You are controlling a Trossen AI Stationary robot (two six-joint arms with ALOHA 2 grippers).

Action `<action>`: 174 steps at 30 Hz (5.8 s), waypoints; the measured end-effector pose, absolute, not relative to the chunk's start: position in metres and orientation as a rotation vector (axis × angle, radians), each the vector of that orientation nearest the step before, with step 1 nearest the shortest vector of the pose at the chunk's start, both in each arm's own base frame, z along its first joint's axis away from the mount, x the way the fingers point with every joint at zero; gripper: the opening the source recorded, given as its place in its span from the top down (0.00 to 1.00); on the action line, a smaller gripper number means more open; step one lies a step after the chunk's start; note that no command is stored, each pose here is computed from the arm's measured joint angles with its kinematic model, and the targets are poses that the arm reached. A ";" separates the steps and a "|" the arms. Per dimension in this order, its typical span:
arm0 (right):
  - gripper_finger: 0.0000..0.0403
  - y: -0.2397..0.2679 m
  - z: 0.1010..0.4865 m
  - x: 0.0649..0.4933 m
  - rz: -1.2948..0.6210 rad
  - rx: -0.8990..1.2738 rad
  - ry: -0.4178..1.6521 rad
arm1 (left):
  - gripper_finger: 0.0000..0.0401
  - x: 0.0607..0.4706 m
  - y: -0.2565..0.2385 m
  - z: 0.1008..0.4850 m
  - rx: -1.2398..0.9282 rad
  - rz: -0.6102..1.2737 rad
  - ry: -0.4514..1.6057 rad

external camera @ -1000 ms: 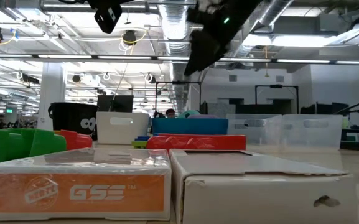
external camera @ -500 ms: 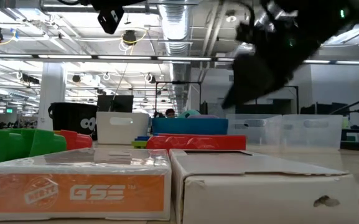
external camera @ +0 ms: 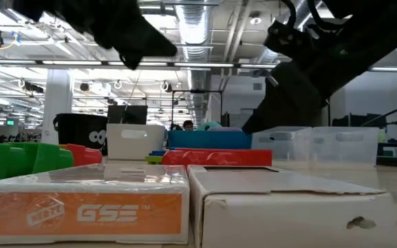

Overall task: Pick & Place Toys
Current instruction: Put the large blue game piece into the white bin, then put the top large red game piece into the white bin

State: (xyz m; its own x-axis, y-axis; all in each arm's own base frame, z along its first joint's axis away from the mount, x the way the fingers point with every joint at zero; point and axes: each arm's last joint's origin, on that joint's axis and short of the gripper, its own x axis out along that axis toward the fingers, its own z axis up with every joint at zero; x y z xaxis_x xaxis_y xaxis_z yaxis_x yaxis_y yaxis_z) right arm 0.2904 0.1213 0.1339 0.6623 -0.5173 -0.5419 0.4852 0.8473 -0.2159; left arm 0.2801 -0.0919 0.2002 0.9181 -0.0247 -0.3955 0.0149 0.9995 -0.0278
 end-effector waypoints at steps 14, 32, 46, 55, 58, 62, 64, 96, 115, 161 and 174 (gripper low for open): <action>0.01 0.123 0.134 0.290 -0.551 -0.077 0.632 | 0.52 0.298 -0.074 0.166 0.027 0.066 0.512; 0.01 0.117 0.135 0.293 -0.563 -0.093 0.638 | 0.28 0.303 -0.070 0.147 0.023 0.058 0.575; 0.01 0.117 0.136 0.295 -0.554 -0.102 0.630 | 0.28 0.312 -0.067 0.115 0.001 0.076 0.627; 0.01 0.119 0.137 0.295 -0.550 -0.088 0.615 | 0.28 0.312 -0.067 0.105 -0.002 0.078 0.652; 0.01 0.119 0.137 0.296 -0.548 -0.076 0.607 | 0.30 0.314 -0.067 0.108 -0.011 0.075 0.621; 0.01 0.119 0.137 0.296 -0.548 -0.074 0.607 | 0.40 0.315 -0.068 0.109 -0.014 0.074 0.610; 0.01 0.119 0.137 0.296 -0.548 -0.074 0.607 | 0.46 0.315 -0.068 0.109 -0.016 0.069 0.607; 0.01 0.126 0.140 0.297 -0.532 -0.045 0.558 | 0.66 0.297 -0.056 0.186 0.133 0.284 0.416; 0.01 0.137 0.145 0.298 -0.491 -0.002 0.504 | 0.66 0.209 0.049 0.218 0.099 0.887 0.529; 0.01 0.137 0.144 0.298 -0.452 -0.054 0.532 | 0.50 0.203 -0.048 0.178 -0.049 -0.176 0.544; 0.01 0.128 0.144 0.302 -0.473 -0.069 0.542 | 0.46 0.196 -0.062 0.173 0.275 -0.204 0.578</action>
State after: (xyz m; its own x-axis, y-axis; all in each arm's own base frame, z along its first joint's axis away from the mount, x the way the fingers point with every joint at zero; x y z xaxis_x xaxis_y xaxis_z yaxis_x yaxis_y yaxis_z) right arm 0.3019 0.1277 0.1439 0.7522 -0.4510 -0.4804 0.4150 0.8905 -0.1863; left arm 0.1955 -0.0616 0.1728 0.8193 -0.1125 -0.5622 0.2655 0.9435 0.1982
